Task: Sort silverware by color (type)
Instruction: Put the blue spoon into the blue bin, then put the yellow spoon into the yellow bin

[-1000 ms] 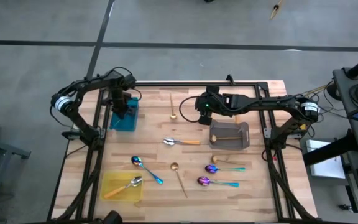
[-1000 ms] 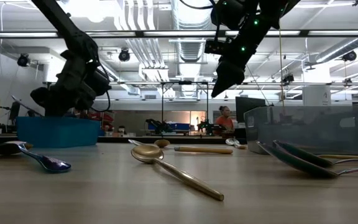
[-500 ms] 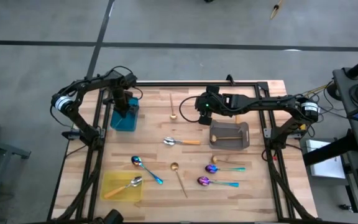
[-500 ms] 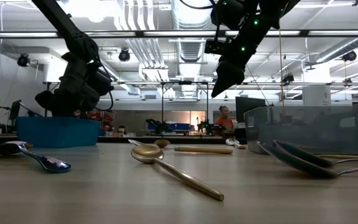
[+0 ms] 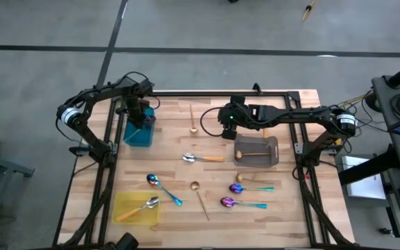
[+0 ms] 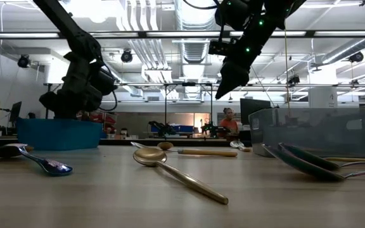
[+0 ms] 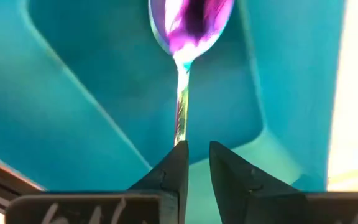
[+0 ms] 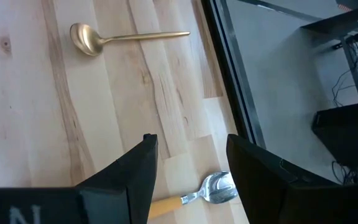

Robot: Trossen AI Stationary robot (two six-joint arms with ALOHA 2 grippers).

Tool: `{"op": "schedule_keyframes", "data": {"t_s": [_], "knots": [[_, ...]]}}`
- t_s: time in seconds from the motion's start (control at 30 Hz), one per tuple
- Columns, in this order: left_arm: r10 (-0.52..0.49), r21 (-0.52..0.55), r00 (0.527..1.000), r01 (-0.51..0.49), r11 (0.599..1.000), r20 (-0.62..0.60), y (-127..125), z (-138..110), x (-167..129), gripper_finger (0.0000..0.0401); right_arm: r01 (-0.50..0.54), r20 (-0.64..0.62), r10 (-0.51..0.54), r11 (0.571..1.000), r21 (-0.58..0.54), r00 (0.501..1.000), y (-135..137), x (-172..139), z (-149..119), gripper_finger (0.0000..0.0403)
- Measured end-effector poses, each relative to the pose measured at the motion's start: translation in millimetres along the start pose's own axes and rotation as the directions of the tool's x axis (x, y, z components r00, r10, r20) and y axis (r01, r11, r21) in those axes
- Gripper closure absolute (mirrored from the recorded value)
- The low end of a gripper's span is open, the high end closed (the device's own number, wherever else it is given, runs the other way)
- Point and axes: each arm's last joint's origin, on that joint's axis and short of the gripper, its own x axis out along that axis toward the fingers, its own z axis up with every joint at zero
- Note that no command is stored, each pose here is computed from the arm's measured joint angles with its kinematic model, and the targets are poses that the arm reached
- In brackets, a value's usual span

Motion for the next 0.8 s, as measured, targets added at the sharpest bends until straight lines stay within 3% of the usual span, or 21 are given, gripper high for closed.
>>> {"op": "schedule_keyframes", "data": {"t_s": [0.2,0.3,0.43,0.53,0.7,0.8], "knots": [[-0.035,0.096,0.976,0.014,0.995,0.214,-12,-1,-45,0.0351,0.005,0.02,-0.006,1.0,0.029,1.0,-1,0,2,0.022],[-0.086,0.19,0.91,0.008,0.982,0.406,-26,-12,-73,0.0351,0.013,0.061,-0.019,0.996,0.094,0.998,-2,0,6,0.022],[-0.211,0.333,0.742,-0.018,0.943,0.636,-49,-38,-99,0.0351,0.006,0.148,-0.039,0.976,0.219,0.988,-5,-1,15,0.022],[-0.332,0.445,0.597,-0.047,0.894,0.73,-65,-60,-105,0.0351,-0.074,0.219,0.005,0.949,0.307,0.976,-4,-1,20,0.022],[-0.534,0.609,0.358,-0.137,0.782,0.766,-87,-86,-99,0.0351,-0.261,0.322,0.144,0.896,0.358,0.936,2,5,27,0.022],[-0.626,0.663,0.222,-0.183,0.726,0.747,-95,-94,-89,0.0351,-0.31,0.369,0.152,0.854,0.418,0.917,2,5,31,0.022]]}}
